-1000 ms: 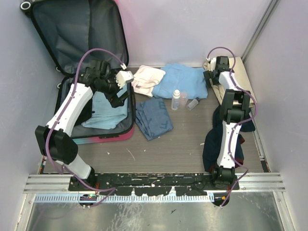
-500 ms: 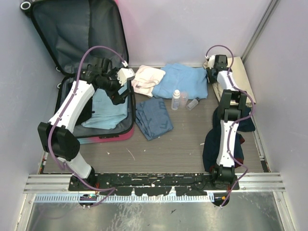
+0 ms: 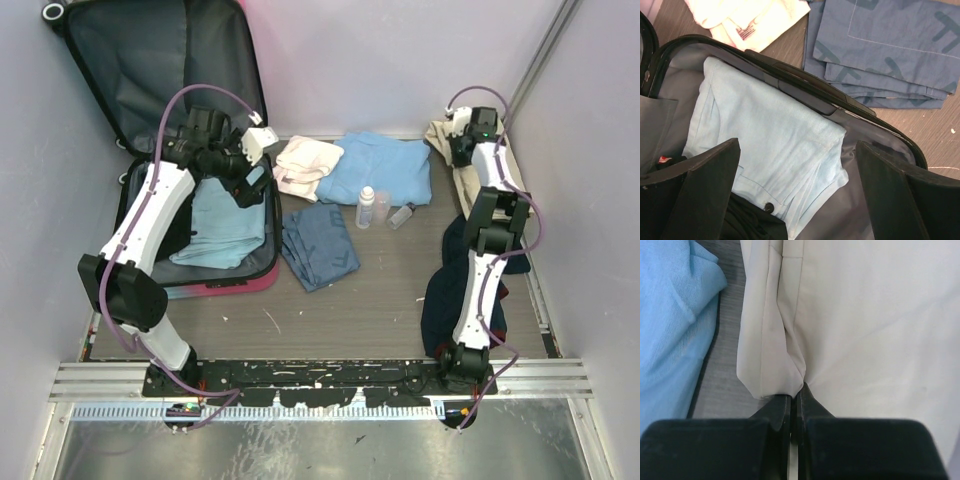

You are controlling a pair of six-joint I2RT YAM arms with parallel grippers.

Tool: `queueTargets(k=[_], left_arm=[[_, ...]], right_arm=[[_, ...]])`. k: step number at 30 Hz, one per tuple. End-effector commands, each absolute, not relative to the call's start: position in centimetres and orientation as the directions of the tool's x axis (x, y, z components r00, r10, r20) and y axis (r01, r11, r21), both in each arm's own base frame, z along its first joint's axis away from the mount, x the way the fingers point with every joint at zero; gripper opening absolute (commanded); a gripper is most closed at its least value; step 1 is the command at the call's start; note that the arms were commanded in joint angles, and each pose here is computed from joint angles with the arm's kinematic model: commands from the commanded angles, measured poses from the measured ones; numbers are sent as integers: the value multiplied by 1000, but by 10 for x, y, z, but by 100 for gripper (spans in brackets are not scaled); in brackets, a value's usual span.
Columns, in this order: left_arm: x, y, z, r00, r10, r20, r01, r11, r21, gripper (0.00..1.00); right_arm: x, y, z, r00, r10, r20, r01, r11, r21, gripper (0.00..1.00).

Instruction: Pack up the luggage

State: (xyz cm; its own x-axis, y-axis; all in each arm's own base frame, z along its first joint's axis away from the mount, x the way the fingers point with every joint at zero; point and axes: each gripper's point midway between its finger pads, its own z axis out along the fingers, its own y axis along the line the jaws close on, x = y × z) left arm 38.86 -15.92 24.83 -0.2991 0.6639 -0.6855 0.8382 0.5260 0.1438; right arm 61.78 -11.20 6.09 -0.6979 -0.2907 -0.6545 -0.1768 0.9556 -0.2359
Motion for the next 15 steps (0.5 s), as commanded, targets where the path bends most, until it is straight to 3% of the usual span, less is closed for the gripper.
queueTargets(k=[1,15], left_arm=[[391,-173,277,-284,590,-756,827,550,119,100],[390,-201,311,-342,412,-844,806,591,-38,100]], right_arm=[[608,-138,208,-513,-329,-793,-151,944,-294,1],[524,-138,324,-371,-453,-810,-251,889,-382,1]])
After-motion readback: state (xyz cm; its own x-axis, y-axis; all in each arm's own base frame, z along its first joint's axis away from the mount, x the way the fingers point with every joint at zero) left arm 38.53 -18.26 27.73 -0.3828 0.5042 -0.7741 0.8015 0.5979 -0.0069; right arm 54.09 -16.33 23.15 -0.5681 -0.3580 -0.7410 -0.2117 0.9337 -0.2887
